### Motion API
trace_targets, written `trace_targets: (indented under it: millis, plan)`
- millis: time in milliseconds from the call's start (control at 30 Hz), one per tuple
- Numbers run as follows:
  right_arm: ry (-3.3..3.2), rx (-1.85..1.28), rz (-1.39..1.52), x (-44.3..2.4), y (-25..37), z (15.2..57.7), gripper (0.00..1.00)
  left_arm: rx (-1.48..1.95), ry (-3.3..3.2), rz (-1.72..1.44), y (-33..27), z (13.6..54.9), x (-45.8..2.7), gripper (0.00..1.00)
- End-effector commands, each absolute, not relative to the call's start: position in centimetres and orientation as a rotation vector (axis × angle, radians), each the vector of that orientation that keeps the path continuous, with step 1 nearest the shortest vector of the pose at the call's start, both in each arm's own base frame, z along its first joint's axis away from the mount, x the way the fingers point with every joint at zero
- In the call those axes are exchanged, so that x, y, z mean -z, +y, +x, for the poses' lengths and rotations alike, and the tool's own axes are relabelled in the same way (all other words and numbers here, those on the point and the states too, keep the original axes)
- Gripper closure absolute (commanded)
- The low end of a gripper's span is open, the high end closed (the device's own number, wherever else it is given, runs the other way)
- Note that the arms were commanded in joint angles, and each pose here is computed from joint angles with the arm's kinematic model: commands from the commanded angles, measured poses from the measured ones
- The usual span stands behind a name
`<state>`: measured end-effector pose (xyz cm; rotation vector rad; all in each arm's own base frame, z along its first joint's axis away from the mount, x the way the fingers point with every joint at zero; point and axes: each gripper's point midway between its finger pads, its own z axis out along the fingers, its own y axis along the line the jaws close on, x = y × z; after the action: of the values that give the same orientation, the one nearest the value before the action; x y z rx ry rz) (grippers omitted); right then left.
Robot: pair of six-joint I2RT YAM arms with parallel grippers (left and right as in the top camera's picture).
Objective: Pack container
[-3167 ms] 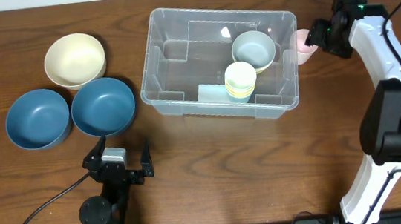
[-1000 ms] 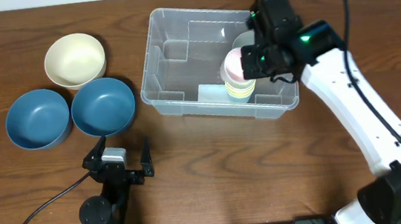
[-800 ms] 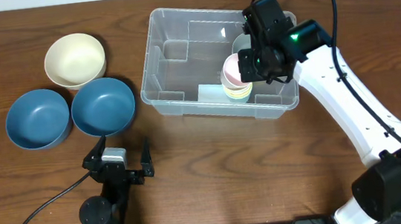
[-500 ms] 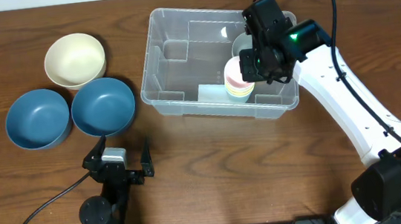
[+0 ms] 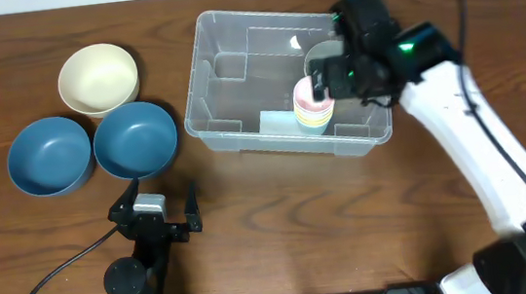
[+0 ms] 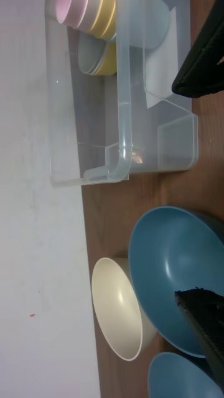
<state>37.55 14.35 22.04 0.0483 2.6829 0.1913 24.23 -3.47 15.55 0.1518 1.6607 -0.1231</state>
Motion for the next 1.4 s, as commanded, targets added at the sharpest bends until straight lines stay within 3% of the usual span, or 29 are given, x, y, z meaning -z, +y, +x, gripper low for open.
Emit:
trace_targets:
  millis: [0, 167, 400, 1033, 1367]
  plan:
    - [2.454, -0.031, 0.261, -28.6, 7.7, 38.5, 0.01, 0.129, 1.704, 0.17, -3.7, 24.1, -14.0, 0.02]
    - [2.311, 0.22, 0.506, -31.1, -1.1, 38.3, 0.01, 0.129, 1.704, 0.17, -3.7, 24.1, -14.0, 0.02]
    - [2.278, 0.303, 0.663, -31.1, -6.3, 37.8, 0.01, 0.129, 1.704, 0.17, -3.7, 24.1, -14.0, 0.02]
    - [2.258, 0.292, 0.676, -31.3, -6.7, 38.1, 0.01, 0.134, 1.703, 0.165, -3.7, 24.2, -14.1, 0.02]
    - [2.244, 0.234, 0.671, -31.6, -6.1, 38.8, 0.01, 0.268, 1.723, 0.009, -3.7, 24.3, -17.6, 0.02]
